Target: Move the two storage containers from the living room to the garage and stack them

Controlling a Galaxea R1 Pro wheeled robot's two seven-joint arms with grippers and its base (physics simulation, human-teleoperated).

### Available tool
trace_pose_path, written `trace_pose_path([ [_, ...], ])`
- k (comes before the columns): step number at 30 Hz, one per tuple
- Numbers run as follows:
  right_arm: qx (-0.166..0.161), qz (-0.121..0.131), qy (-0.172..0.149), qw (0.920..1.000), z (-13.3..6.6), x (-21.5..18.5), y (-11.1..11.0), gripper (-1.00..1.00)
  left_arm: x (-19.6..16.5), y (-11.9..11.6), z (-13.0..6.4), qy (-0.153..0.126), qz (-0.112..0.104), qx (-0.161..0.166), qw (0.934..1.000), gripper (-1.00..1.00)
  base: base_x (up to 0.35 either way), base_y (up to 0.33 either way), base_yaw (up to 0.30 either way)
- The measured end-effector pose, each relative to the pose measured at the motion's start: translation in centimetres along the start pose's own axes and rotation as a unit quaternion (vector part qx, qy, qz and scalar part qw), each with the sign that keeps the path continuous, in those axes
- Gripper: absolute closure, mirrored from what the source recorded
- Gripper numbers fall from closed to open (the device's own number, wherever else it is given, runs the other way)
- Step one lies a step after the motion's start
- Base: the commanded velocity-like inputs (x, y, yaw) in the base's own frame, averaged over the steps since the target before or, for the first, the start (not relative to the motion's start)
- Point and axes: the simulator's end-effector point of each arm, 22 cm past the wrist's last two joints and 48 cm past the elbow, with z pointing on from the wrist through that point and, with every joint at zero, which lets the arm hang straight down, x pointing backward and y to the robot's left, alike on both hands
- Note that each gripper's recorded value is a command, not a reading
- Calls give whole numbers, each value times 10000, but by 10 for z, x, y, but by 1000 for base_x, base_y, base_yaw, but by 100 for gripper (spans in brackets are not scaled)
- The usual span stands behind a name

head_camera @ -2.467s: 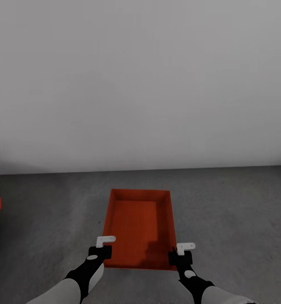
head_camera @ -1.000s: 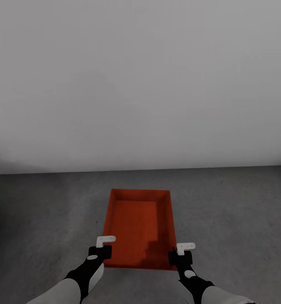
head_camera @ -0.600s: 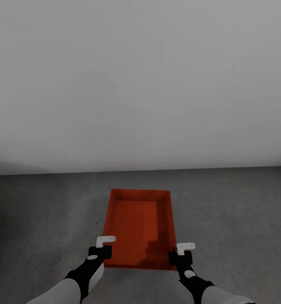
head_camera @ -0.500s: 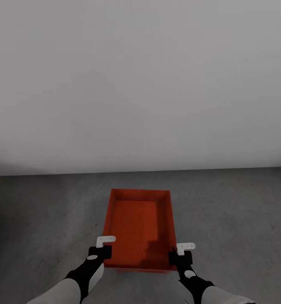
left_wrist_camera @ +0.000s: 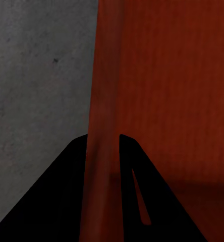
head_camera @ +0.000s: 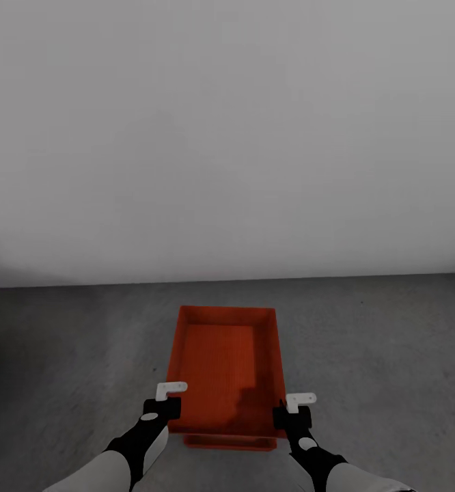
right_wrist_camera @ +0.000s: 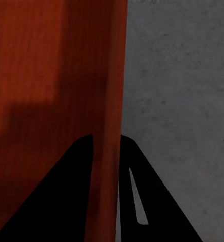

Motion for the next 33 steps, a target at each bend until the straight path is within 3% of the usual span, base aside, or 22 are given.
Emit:
trace_pose_path([
  [33,3,-1,6,10000,0,1,0,100,1,0,0,5,5,0,10000,100,0,0,0],
])
